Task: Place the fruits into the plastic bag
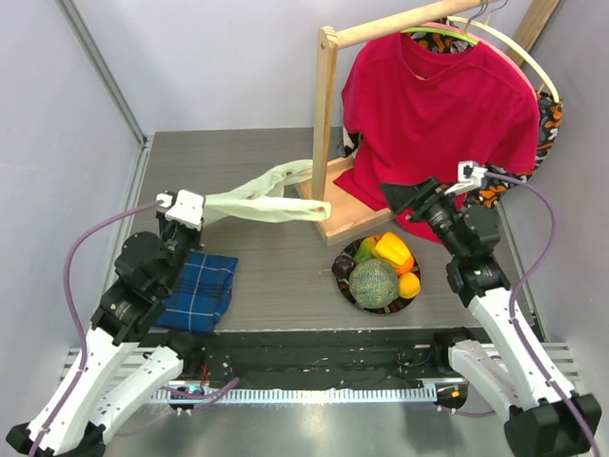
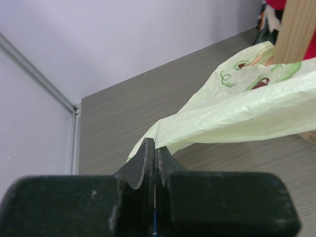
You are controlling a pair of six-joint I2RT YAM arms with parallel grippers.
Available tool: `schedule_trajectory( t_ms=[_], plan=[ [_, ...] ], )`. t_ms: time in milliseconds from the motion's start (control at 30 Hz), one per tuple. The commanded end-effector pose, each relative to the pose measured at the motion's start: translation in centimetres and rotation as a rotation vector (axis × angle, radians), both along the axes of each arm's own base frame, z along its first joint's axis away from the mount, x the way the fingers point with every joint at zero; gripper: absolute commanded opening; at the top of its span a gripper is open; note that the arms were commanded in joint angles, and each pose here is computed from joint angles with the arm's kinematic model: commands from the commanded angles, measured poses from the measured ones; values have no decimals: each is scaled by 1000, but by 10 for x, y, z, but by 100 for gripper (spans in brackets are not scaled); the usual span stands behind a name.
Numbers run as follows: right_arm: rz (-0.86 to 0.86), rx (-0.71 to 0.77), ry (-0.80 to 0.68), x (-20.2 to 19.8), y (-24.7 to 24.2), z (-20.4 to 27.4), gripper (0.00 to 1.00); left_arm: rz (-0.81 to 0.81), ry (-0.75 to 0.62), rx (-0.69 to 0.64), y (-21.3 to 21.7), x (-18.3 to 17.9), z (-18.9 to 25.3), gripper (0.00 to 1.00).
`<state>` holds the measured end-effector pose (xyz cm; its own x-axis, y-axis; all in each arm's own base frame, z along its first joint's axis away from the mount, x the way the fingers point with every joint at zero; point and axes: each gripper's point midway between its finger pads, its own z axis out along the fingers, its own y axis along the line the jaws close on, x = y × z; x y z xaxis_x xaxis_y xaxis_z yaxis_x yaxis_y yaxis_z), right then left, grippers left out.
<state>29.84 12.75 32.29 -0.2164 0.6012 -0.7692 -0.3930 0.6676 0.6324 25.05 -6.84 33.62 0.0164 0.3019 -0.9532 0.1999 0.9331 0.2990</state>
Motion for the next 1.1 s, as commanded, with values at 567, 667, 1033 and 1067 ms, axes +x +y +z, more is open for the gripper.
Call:
schedule_trajectory(
  t_ms=[567,667,1033,1067],
  plan=[
    [416,385,262,-21,195,-52,77,-246,-8,-76,-48,-6,9,0],
    [423,401,283,-19,203,-59,77,-262,1,-71,-51,-6,7,0],
    [452,412,306,-14,218,-68,77,-324,19,-74,-62,-9,3,0],
    [458,414,308,-15,220,-69,77,-327,23,-76,-63,-9,3,0]
  ],
)
